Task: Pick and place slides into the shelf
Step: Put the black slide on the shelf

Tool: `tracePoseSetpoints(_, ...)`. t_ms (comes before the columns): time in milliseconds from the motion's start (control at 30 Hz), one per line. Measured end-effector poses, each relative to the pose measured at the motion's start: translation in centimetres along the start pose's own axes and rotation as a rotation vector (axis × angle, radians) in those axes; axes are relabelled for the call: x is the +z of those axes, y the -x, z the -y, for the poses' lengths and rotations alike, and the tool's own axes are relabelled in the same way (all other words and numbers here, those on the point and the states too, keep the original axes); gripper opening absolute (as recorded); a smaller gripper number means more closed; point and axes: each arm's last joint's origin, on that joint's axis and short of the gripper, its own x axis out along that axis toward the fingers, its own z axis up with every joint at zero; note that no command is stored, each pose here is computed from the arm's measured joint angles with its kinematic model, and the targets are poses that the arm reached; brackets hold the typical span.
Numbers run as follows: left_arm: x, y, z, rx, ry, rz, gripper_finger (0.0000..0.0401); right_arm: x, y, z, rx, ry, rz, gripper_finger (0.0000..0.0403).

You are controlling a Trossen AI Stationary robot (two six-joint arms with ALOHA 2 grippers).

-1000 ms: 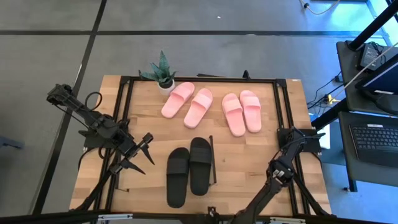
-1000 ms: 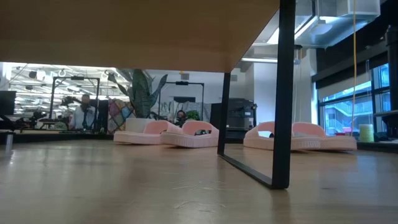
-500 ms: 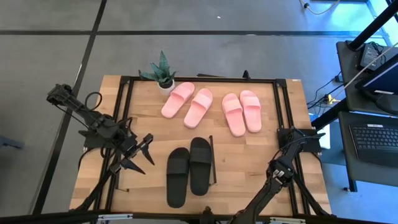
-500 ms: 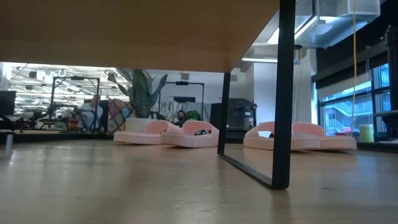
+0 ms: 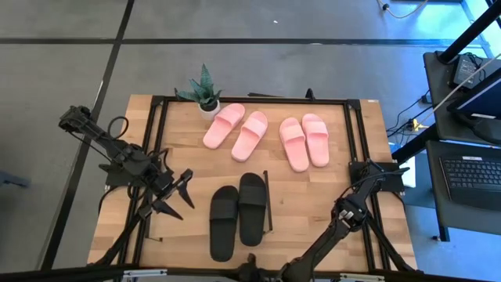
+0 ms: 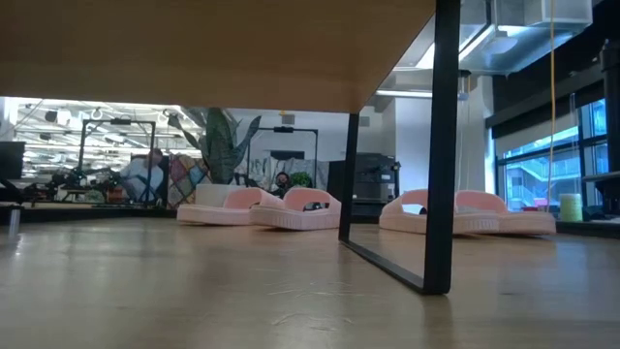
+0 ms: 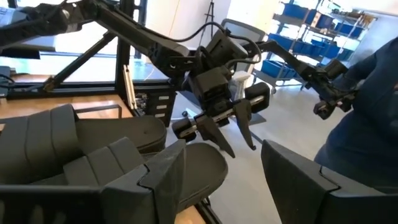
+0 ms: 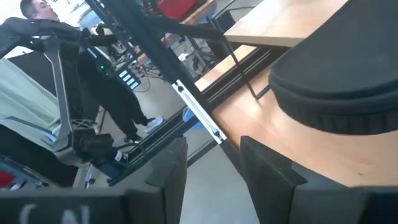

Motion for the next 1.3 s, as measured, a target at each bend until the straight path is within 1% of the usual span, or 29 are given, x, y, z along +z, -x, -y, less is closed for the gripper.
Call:
tracePoseSetpoints(200, -0.3, 0.0, 0.0, -0.010, 0.006, -0.034, 0.0200, 0.5, -0.4, -0.1, 0.012, -0.031, 0.019, 0.0150)
tracePoseSetpoints(333, -0.4, 0.0, -0.1, -0.006, 0.008, -0.048, 0.0200, 0.8, -0.9, 0.0, 0.011, -0.007, 0.032, 0.0150)
tracePoseSetpoints(533, -0.5, 0.0, 0.0, -0.013, 0.008, -0.051, 0.0200, 1.1, -1.0, 0.4, -0.056, 0.000, 0.107, 0.0150)
tracePoseSetpoints(667, -0.5, 0.0, 0.0, -0.037, 0.009, -0.057, 0.0200, 1.2, -1.0, 0.4, -0.078, 0.005, 0.131, 0.0150)
tracePoseSetpoints(800, -0.5, 0.0, 0.0, -0.038, 0.009, -0.058, 0.0200, 1.1, -1.0, 0.5, -0.087, 0.008, 0.133, 0.0150)
tracePoseSetpoints(1033, -0.5, 0.0, 0.0, -0.036, 0.010, -0.065, 0.0200, 1.3, -0.9, 0.7, -0.146, 0.015, 0.203, 0.0150)
tracePoseSetpoints(1300, -0.5, 0.0, 0.0, -0.036, 0.010, -0.065, 0.0200, 1.2, -0.8, 0.6, -0.146, -0.010, 0.207, 0.0150)
